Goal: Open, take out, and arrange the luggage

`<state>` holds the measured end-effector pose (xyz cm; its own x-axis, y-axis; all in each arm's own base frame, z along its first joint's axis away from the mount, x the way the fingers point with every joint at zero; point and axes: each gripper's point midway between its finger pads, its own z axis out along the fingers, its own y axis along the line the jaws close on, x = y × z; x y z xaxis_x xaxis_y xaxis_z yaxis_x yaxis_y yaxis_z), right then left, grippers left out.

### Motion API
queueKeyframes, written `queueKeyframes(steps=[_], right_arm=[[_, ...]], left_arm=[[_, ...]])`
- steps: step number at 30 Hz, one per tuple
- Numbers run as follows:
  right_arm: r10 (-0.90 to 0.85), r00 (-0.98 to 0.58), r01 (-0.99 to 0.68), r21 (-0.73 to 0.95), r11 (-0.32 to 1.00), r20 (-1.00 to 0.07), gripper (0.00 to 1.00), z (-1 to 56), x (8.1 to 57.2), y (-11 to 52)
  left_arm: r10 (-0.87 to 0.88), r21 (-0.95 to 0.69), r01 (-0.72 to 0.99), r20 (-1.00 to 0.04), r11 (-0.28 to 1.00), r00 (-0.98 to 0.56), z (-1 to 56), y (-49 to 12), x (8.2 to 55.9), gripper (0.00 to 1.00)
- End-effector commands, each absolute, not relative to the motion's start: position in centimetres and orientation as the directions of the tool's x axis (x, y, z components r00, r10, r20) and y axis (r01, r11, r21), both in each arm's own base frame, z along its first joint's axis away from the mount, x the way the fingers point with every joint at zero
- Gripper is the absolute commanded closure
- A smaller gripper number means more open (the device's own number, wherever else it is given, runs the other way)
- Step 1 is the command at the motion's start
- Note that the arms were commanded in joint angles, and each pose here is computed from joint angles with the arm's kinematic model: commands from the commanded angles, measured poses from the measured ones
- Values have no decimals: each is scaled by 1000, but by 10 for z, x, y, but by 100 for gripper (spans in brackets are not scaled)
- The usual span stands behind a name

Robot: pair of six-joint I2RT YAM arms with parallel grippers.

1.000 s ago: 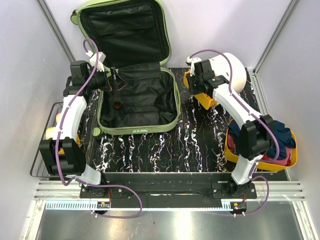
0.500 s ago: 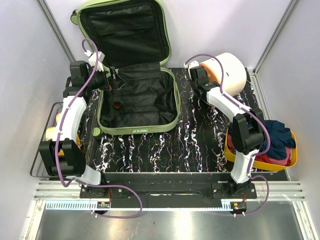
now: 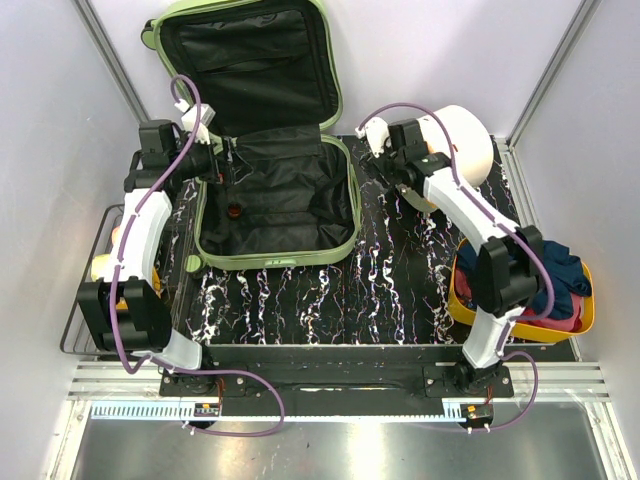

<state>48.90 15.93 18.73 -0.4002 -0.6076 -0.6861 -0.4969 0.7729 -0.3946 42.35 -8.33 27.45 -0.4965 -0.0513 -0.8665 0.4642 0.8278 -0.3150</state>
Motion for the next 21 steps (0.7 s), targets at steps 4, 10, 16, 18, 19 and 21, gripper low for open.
queueKeyframes(steps=[4,10,16,18,19,21], right_arm=[[-742,-49,-702,-505,502,-668,10,301,461,178],[-906,153,-653,-729,208,-395,17,291,471,152],[-946,222,-627,-777,48,-237,20,275,483,143],[-952,222,-618,-785,27,-208,21,269,490,139],[-955,233,-616,-788,0,-182,22,265,492,137],[-961,235,-598,-801,-23,-148,23,257,499,134]], left_arm=[[72,-228,682,-922,695,-381,304,-111,401,1],[94,-213,731,-931,649,-354,305,-120,393,1],[89,-221,749,-933,624,-349,306,-124,388,1],[84,-233,750,-930,619,-359,304,-125,387,1],[80,-240,746,-928,621,-365,305,-125,388,1],[76,-245,743,-926,623,-369,305,-125,389,1]])
